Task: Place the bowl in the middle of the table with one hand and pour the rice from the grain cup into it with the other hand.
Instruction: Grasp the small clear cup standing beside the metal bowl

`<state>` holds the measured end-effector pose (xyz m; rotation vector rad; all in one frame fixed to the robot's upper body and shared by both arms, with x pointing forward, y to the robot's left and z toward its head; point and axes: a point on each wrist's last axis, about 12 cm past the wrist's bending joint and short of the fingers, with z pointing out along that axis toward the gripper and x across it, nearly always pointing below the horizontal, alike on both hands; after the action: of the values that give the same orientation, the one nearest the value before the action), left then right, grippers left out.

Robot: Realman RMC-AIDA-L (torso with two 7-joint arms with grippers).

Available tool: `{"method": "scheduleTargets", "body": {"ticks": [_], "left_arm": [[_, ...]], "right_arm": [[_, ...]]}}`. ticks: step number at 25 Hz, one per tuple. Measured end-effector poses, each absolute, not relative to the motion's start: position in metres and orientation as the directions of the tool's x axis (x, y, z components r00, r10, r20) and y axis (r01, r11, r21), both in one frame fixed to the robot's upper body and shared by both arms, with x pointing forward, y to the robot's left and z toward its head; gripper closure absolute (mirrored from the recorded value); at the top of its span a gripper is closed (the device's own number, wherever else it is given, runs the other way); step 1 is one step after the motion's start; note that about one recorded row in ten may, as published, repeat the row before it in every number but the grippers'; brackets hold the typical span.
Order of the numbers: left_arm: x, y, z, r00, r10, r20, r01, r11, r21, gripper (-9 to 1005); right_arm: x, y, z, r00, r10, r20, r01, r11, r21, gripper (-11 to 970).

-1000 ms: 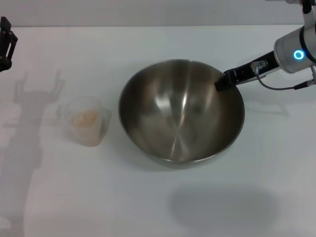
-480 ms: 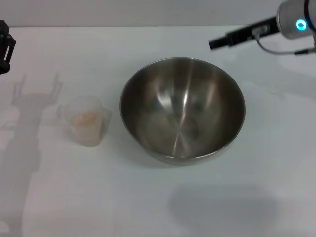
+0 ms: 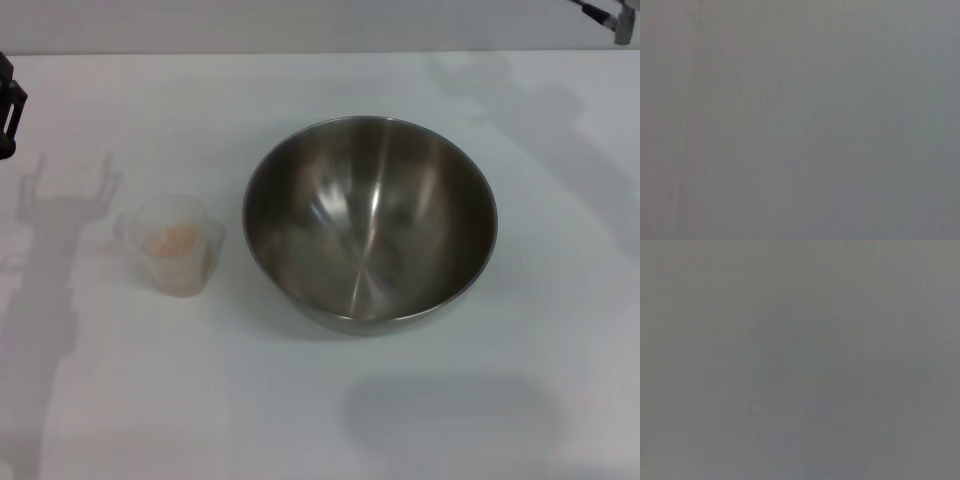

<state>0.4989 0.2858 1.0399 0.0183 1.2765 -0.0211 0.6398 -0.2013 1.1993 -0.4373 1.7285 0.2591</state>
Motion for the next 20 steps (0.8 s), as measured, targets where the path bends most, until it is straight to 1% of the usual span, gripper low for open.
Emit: {"method": "scheduleTargets", "body": {"ticks": [3,4,7,11,14,16,18,20], "left_arm": [[0.492,0.286,1.036,0.274,-0.003,-0.962,0.033,0.999,0.006,162],[0.49,0.285,1.034,0.266,-0.002,-0.964,0.04,0.999,0.009,162],[0.48,0.284,1.029,0.251,-0.006,-0.968,0.055,0.998,0.008,162],[0.469,0.284,1.024,0.234,-0.012,-0.972,0.058,0.998,0.002,162],[0.465,0.282,1.022,0.223,-0.013,-0.975,0.07,0.998,0.002,162],[0.463,0.281,1.02,0.215,-0.012,-0.977,0.077,0.997,0.005,163],[0.46,0.282,1.018,0.206,-0.011,-0.979,0.081,0.997,0.006,163],[0.456,0.282,1.016,0.196,-0.009,-0.981,0.083,0.997,0.007,163]], "right_arm": [[0.633,-0.203,1.19,-0.036,-0.126,-0.991,-0.309,0.945,-0.109,445],[0.63,-0.202,1.185,0.001,-0.136,-0.991,-0.248,0.96,-0.132,445],[0.622,-0.197,1.176,0.082,-0.185,-0.979,-0.123,0.973,-0.194,445],[0.607,-0.186,1.166,0.209,-0.233,-0.95,-0.022,0.97,-0.242,446],[0.593,-0.185,1.157,0.339,-0.224,-0.914,0.015,0.973,-0.232,446],[0.582,-0.189,1.15,0.422,-0.18,-0.889,0.012,0.981,-0.193,446],[0.571,-0.199,1.138,0.497,-0.106,-0.861,-0.014,0.991,-0.13,446],[0.562,-0.212,1.127,0.538,-0.039,-0.842,-0.051,0.996,-0.079,446]]}}
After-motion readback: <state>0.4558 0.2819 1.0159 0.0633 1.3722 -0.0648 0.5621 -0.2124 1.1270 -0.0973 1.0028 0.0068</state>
